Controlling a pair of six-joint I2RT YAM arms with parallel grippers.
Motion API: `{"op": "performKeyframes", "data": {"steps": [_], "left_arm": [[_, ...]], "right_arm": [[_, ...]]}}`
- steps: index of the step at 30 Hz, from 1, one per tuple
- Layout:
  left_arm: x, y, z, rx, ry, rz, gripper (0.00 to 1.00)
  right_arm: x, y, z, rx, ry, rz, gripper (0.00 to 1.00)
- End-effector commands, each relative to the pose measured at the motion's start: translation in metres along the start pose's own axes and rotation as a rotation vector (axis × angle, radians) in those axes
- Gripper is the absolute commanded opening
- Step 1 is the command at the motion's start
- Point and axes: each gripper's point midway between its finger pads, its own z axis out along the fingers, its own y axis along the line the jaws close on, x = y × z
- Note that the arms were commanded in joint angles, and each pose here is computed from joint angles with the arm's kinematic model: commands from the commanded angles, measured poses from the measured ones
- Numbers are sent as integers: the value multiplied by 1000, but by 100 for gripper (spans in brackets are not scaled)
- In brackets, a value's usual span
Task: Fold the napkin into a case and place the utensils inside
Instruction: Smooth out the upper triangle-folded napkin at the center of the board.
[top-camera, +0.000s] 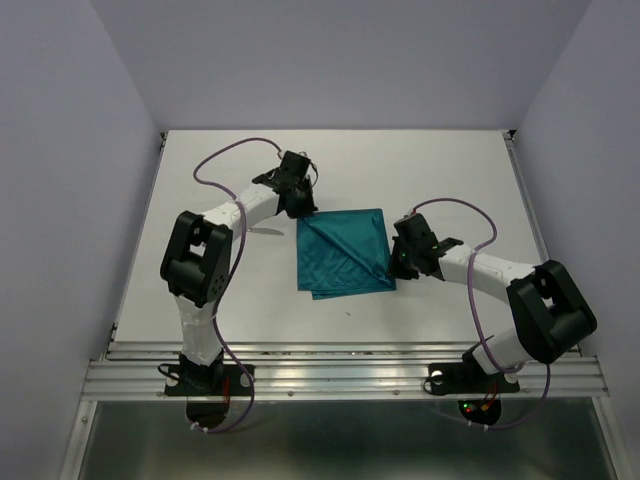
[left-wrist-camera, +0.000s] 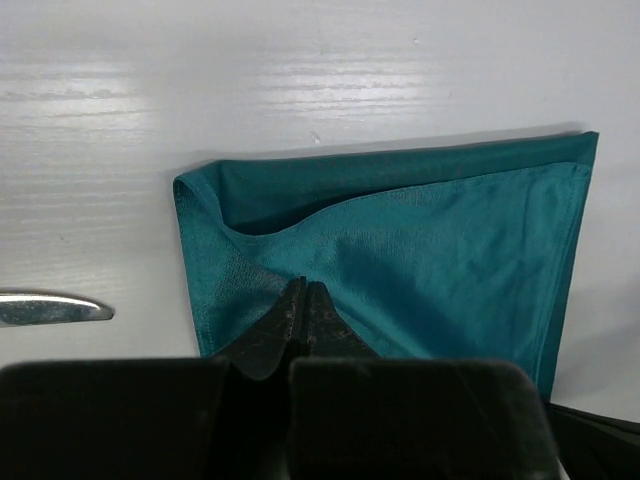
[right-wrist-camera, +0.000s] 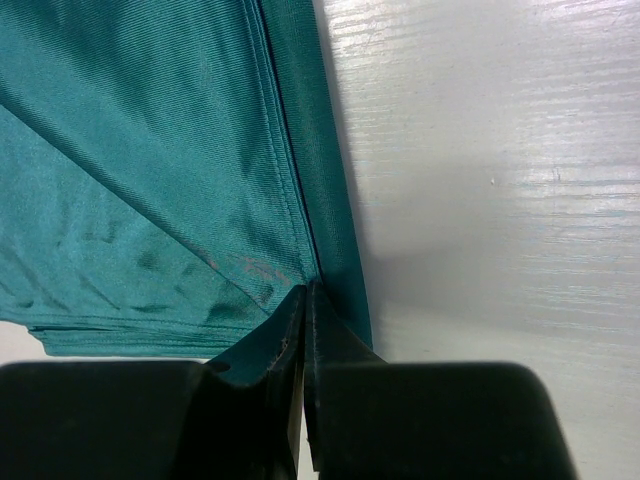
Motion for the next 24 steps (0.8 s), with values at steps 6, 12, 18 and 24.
{"op": "performKeyframes", "data": {"steps": [6,12,18,24], "left_arm": [[-10,16,26,-123,16,72,0],[-20,19,40,-161,4,75,0],[-16,24,47,-184,19,76,0],[-31,12,26,-146,-39,71,0]], "right_arm": [[-10,8,-1,-20,-36,-9,5],[-8,5,-1,-12,-37,-9,5],[-10,5,-2,-8,-40,-12,5],[-30,15,-20,-5,-104,-32,5]]}}
